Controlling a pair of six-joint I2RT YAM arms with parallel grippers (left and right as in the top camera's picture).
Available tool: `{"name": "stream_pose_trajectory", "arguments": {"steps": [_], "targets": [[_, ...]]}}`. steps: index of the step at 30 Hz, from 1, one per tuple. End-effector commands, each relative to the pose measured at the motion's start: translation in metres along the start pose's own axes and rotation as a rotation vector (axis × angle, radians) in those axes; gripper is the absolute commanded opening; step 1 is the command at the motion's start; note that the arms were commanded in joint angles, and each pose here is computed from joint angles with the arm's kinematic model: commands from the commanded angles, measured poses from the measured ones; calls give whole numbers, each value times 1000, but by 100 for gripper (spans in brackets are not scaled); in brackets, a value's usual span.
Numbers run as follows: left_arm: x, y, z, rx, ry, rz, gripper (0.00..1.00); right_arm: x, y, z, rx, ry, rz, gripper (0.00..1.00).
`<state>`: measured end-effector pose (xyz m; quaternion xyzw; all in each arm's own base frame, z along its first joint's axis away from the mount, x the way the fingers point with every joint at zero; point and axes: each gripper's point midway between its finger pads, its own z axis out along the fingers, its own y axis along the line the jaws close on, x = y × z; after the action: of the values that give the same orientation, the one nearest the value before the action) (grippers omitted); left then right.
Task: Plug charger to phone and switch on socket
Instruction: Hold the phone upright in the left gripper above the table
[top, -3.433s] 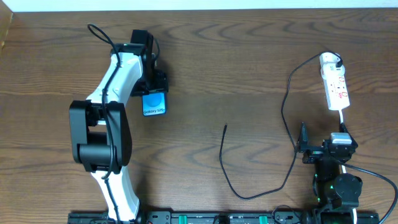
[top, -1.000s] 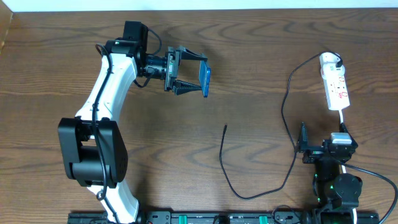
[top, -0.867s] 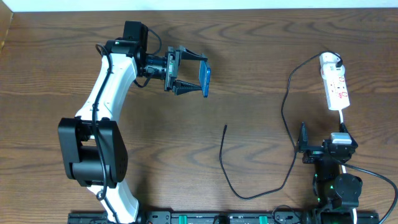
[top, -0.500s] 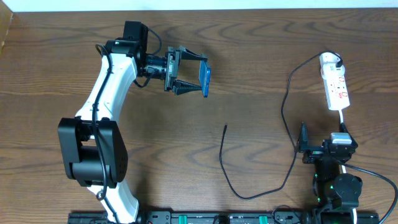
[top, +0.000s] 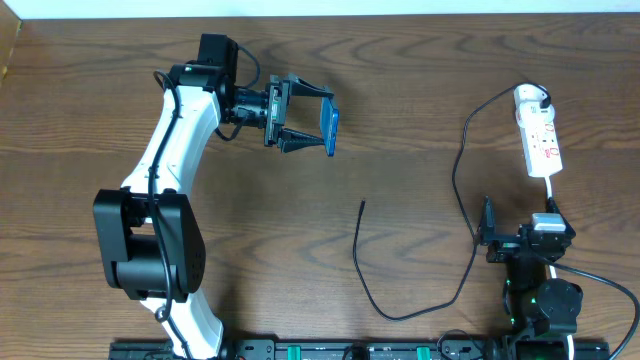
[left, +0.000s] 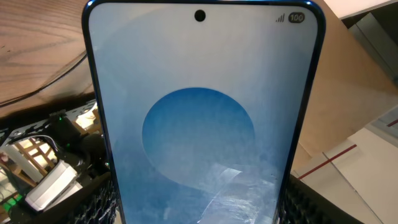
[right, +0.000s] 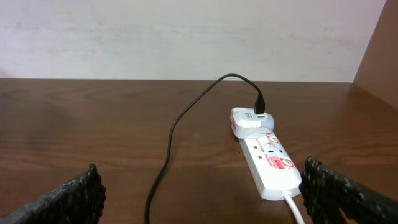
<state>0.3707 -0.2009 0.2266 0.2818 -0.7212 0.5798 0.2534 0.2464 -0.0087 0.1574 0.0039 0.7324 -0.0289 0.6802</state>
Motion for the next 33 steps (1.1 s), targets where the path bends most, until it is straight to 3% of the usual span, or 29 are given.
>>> {"name": "stream_pose_trajectory", "arguments": {"steps": [1, 33], "targets": [[23, -20, -5, 43, 45, 52, 7, 0, 1, 0, -5, -1, -8, 99], [23, -20, -5, 42, 46, 0, 7, 0, 1, 0, -5, -1, -8, 99]]}}
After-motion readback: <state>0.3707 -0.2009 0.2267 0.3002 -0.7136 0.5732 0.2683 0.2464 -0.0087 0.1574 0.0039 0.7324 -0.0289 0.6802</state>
